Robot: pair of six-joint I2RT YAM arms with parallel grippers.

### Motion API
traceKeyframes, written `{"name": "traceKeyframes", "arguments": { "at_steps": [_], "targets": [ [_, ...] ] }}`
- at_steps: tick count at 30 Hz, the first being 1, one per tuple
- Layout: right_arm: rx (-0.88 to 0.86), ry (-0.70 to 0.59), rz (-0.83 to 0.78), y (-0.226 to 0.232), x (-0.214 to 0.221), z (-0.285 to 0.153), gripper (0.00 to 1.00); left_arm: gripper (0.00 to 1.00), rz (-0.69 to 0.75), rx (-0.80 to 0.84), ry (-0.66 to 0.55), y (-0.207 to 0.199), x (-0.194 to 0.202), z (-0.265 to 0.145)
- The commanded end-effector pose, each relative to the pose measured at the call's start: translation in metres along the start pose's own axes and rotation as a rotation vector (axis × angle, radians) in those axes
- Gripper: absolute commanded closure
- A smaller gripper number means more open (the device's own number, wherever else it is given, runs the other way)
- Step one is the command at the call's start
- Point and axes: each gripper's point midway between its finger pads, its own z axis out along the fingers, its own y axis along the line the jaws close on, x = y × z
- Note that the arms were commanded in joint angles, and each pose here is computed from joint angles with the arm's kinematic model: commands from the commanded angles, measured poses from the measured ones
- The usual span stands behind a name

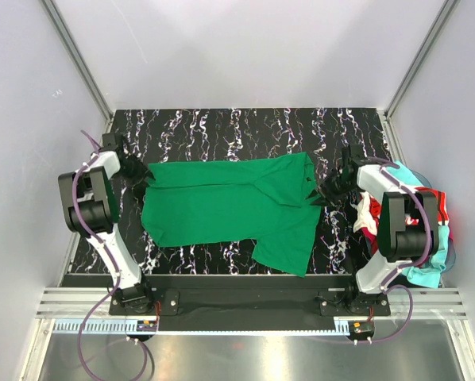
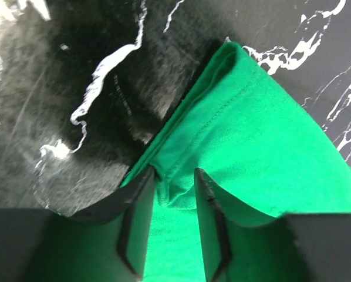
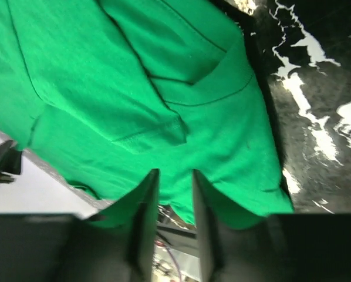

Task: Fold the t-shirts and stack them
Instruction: Fold the tshirt

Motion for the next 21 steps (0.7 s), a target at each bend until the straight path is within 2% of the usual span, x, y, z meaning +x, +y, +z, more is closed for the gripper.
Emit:
{"name": "traceKeyframes", "arguments": {
  "at_steps": [1, 6, 10, 16, 21],
  "targets": [
    [-0.023, -0.116, -0.134, 0.026, -0.034, -0.02, 0.61, 0.57, -0.005, -0.048, -0.075, 0.0, -0.014, -0.026],
    [-0.04, -0.206, -0.26, 0.077, -0.091, -0.026, 0.54, 0.54, -0.027, -0.033, -0.186, -0.016, -0.036, -0.051],
    [-0.082, -0.206, -0.293, 0.105, -0.12, -0.009, 0.47, 0.61, 0.003, -0.012, -0.176, -0.033, -0.042, -0.046],
    [-0.094, -0.204, -0.305, 0.119, -0.142, 0.011, 0.48, 0.68, 0.059, 0.183, -0.105, -0.074, -0.025, -0.022],
    [-0.146, -0.181, -0.327, 0.129, -0.148, 0.026, 0.49, 0.74, 0.056, 0.173, -0.063, -0.076, -0.015, -0.003]
  ]
}}
